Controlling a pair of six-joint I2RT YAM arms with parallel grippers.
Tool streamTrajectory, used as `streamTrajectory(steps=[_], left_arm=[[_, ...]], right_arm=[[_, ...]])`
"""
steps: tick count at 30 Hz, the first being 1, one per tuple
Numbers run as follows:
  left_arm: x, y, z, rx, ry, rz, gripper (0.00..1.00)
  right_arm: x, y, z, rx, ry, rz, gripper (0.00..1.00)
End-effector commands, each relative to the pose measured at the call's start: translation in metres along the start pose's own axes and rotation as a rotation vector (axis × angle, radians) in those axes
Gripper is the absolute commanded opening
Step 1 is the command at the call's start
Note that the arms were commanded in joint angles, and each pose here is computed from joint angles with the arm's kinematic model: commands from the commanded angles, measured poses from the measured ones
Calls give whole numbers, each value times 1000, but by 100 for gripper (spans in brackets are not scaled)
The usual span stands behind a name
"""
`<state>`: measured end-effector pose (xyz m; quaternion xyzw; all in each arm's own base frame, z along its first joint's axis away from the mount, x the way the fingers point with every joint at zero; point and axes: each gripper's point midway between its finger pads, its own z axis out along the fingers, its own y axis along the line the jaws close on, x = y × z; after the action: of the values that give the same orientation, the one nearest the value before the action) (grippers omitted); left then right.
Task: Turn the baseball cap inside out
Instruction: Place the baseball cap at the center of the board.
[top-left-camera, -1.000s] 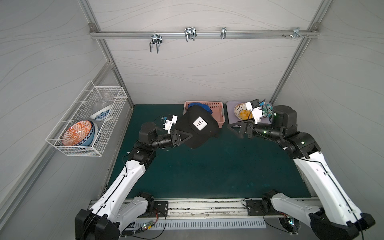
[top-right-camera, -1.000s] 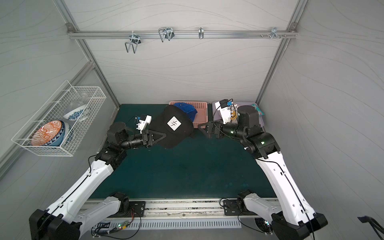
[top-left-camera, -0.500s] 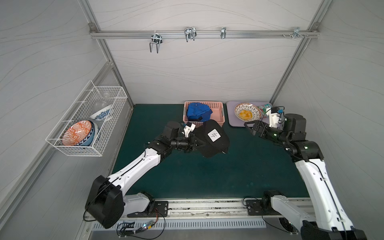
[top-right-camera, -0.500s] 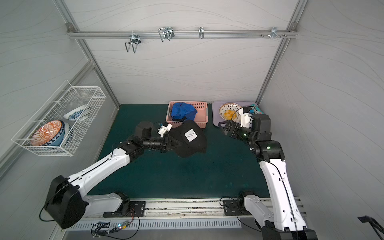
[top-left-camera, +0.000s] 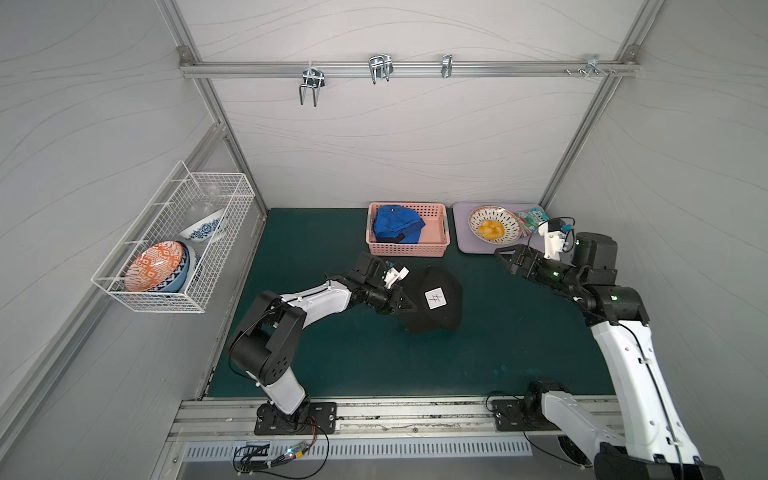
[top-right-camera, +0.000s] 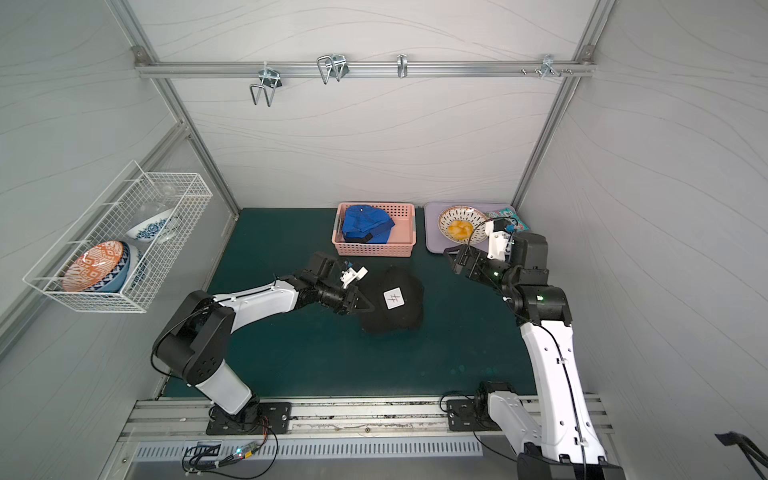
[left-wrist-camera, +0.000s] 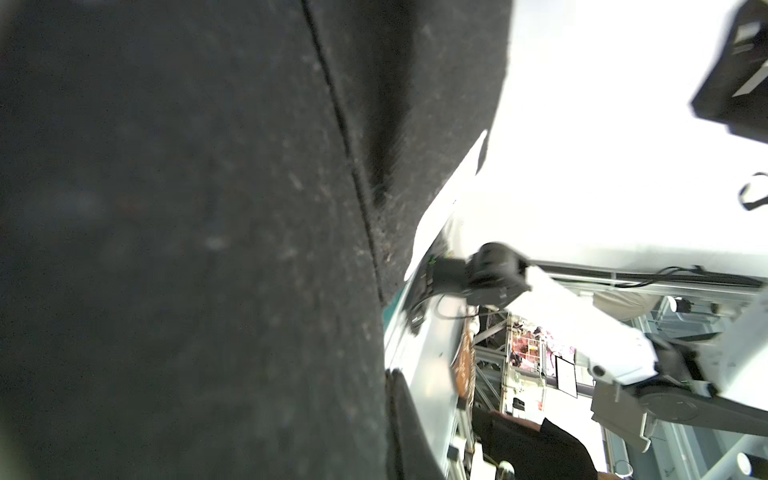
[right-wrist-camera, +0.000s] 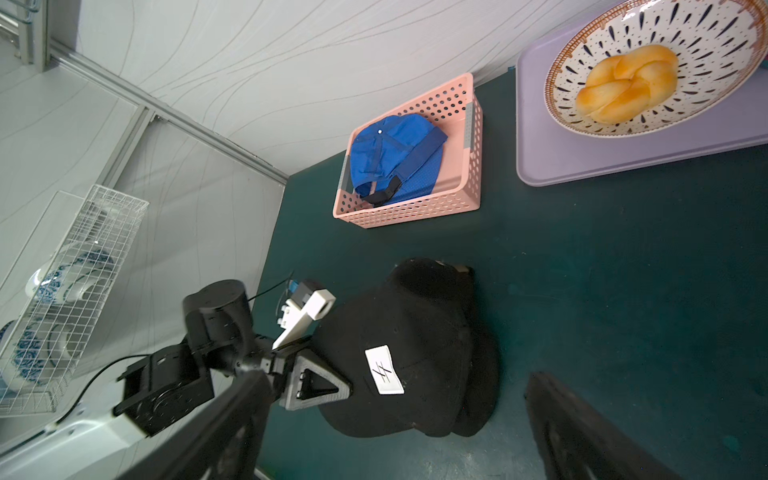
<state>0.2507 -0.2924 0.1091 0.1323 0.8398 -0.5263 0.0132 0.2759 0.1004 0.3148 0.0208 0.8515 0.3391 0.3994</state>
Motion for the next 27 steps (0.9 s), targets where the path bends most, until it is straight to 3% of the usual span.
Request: streamTrajectory(steps=[1, 3, 4, 6, 8, 9, 11, 17, 20, 23, 27], left_arm=[[2, -2, -19, 44, 5, 99, 0], [6, 10, -28, 19, 7, 74, 1], [7, 17, -32, 4, 4, 59, 11], [11, 35, -43, -39, -5, 6, 38], [15, 53, -56, -98, -25, -39, 75], [16, 60, -63, -141, -36, -49, 87], [19, 74, -77, -238, -54, -79, 99], [26, 100, -142, -610, -204, -143, 100], [22, 80, -153, -643, -260, -128, 100], [11, 47, -137, -676, -246, -18, 98], [0, 11, -91, -762, -171, 164, 99]], right_arm=[[5, 7, 3, -58, 25, -26, 99], [13, 7, 8, -80, 57, -20, 99], [19, 7, 11, -87, 76, -21, 99], [32, 5, 17, -80, 120, -41, 99], [48, 2, 25, -49, 171, -75, 99], [56, -1, 29, -28, 199, -88, 99], [70, -3, 37, -4, 244, -102, 99], [102, -14, 59, 22, 321, -1, 95], [116, -21, 73, 3, 352, 73, 88], [130, -28, 92, -25, 378, 144, 78], [143, -42, 113, -23, 398, 198, 75]])
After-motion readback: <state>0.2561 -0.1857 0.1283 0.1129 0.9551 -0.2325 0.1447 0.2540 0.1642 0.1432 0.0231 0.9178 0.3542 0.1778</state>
